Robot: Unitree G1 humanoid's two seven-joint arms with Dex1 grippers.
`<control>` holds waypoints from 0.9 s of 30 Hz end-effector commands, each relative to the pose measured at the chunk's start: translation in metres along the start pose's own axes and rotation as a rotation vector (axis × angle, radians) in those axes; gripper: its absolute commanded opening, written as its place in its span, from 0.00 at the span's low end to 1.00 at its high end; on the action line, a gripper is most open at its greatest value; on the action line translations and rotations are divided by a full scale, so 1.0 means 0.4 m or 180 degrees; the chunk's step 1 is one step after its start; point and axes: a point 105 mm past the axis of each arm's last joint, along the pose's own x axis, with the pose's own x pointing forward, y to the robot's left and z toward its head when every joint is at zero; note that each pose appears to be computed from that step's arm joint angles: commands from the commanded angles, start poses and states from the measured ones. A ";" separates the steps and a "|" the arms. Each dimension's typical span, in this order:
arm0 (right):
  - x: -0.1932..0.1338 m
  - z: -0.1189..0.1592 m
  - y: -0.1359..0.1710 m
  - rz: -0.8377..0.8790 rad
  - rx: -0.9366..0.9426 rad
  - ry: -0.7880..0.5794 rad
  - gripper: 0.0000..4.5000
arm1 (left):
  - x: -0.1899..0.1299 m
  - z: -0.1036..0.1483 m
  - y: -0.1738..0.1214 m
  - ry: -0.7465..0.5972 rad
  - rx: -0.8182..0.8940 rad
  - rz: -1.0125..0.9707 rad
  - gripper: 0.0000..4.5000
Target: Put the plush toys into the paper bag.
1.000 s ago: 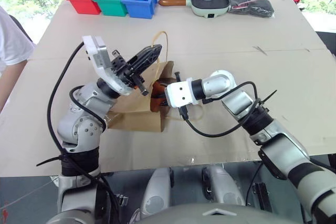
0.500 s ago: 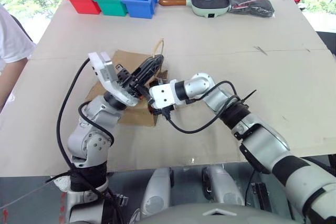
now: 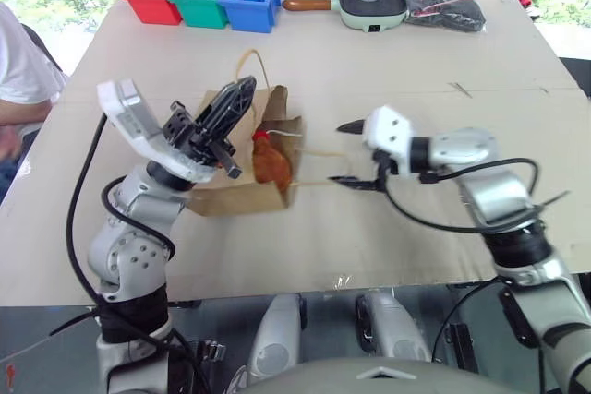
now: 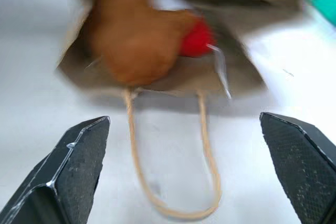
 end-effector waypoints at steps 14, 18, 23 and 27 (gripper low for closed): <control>-0.162 0.002 -0.024 -0.0928 0.2277 -0.0484 0.99 | -0.062 -0.018 -0.015 0.0301 -0.0185 -0.0094 0.00; -0.113 0.039 -0.018 -0.0587 0.2303 -0.0576 0.99 | -0.090 -0.033 -0.041 0.0345 -0.0237 -0.0024 0.00; -0.008 0.093 -0.053 -0.0197 0.2230 -0.0638 0.99 | -0.109 -0.018 -0.057 0.0331 -0.0184 0.0076 0.00; 0.053 0.147 -0.070 0.0104 0.2144 -0.0786 0.99 | -0.105 -0.009 -0.061 0.0289 -0.0113 0.0121 0.00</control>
